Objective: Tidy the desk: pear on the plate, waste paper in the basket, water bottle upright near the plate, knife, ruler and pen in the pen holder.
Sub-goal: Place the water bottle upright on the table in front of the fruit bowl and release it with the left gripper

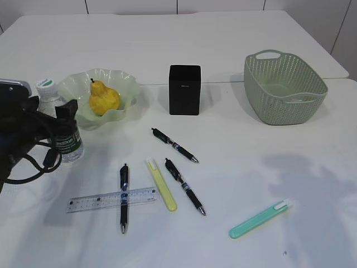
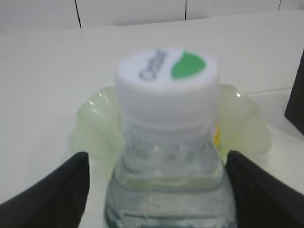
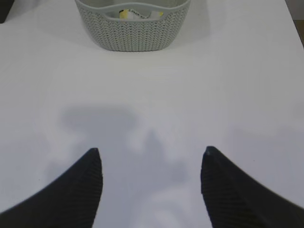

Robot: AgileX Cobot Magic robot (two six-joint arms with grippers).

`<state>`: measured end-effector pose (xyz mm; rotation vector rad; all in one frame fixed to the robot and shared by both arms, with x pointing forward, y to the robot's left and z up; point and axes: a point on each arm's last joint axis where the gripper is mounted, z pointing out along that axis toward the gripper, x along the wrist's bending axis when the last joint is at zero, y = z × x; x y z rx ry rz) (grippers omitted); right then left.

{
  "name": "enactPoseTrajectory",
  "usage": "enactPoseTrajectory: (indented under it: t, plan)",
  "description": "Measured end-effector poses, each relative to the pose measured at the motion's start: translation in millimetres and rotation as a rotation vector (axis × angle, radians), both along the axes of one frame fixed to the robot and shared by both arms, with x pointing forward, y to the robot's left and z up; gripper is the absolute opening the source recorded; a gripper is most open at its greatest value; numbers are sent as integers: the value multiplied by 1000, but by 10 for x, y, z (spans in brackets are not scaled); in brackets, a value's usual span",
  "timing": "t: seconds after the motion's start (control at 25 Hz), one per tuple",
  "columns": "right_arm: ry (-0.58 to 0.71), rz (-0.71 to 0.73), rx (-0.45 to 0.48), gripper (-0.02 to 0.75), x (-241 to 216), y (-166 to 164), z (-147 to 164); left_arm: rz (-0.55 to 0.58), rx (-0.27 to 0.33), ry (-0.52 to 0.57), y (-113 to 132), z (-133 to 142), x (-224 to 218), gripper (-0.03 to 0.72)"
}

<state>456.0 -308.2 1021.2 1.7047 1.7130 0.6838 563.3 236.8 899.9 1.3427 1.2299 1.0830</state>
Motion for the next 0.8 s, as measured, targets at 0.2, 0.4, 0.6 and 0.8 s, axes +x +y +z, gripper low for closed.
enactPoseTrajectory:
  t: [0.2,0.4,0.6,0.8]
  plan:
    - [-2,0,0,512,1,0,1,-4,-15,-35,-1,221,-14,626]
    - [-2,0,0,512,1,0,1,-18,-20,-46,-9,361,-35,615]
    - [-2,0,0,512,1,0,1,-25,-25,-39,-9,486,-64,603]
    - [-2,0,0,512,1,0,1,-38,-11,-1,-8,600,-114,594]
